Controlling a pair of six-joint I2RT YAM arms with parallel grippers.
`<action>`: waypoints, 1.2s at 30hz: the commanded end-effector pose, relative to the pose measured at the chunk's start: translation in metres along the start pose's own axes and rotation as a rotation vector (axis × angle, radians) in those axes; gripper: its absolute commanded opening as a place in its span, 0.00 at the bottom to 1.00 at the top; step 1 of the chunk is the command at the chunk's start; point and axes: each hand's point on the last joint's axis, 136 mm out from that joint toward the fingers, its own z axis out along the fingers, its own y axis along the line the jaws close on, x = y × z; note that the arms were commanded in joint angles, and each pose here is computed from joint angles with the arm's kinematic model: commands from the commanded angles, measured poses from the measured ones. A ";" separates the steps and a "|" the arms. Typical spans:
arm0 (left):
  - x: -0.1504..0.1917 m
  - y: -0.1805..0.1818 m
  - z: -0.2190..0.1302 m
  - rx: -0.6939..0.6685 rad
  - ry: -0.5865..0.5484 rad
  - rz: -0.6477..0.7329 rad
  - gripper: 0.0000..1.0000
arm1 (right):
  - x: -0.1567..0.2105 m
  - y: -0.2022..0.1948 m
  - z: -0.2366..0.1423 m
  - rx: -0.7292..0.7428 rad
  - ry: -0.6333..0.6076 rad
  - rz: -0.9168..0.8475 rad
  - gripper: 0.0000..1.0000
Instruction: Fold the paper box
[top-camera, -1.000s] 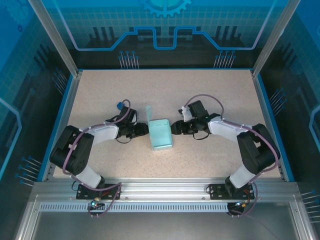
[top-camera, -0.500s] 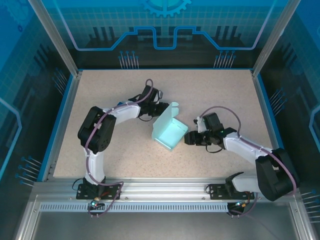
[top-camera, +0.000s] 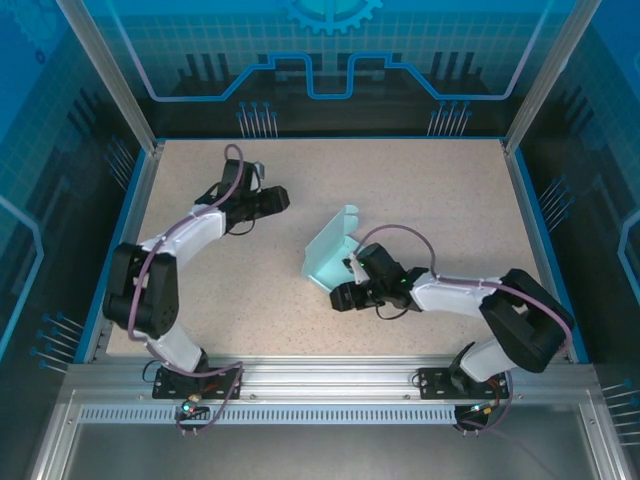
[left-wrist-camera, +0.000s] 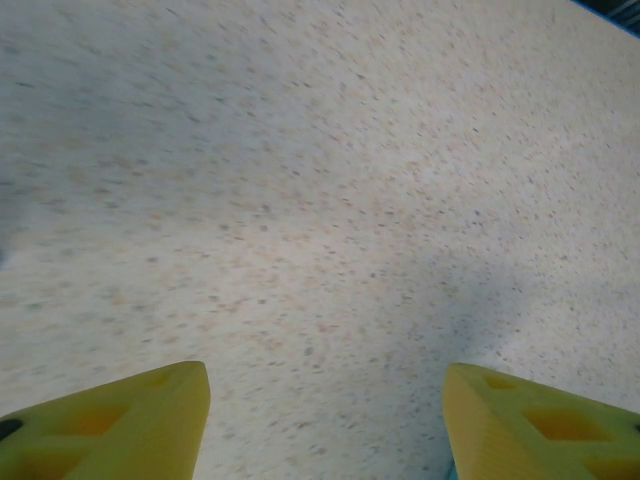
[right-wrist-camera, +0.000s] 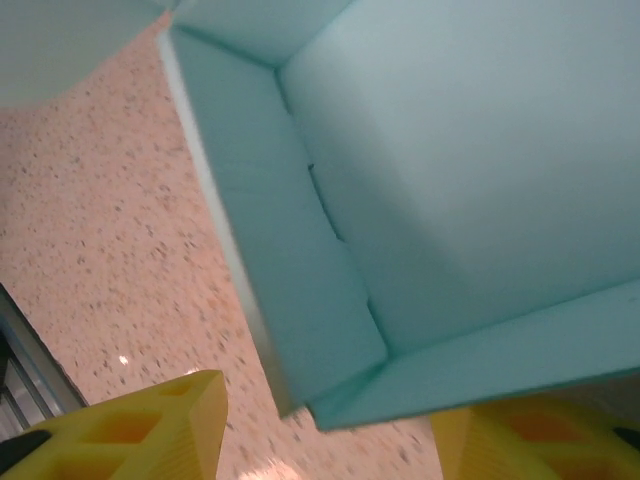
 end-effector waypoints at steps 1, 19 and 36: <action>0.000 0.046 -0.013 -0.148 -0.042 0.018 0.66 | -0.043 0.037 0.008 -0.065 -0.124 -0.066 0.57; -0.015 0.116 0.031 -0.202 0.143 -0.058 0.78 | -0.096 0.044 0.031 -0.030 -0.181 -0.127 0.57; -0.008 0.133 0.059 -0.301 0.254 -0.033 0.64 | -0.089 0.039 0.026 -0.023 -0.150 -0.124 0.56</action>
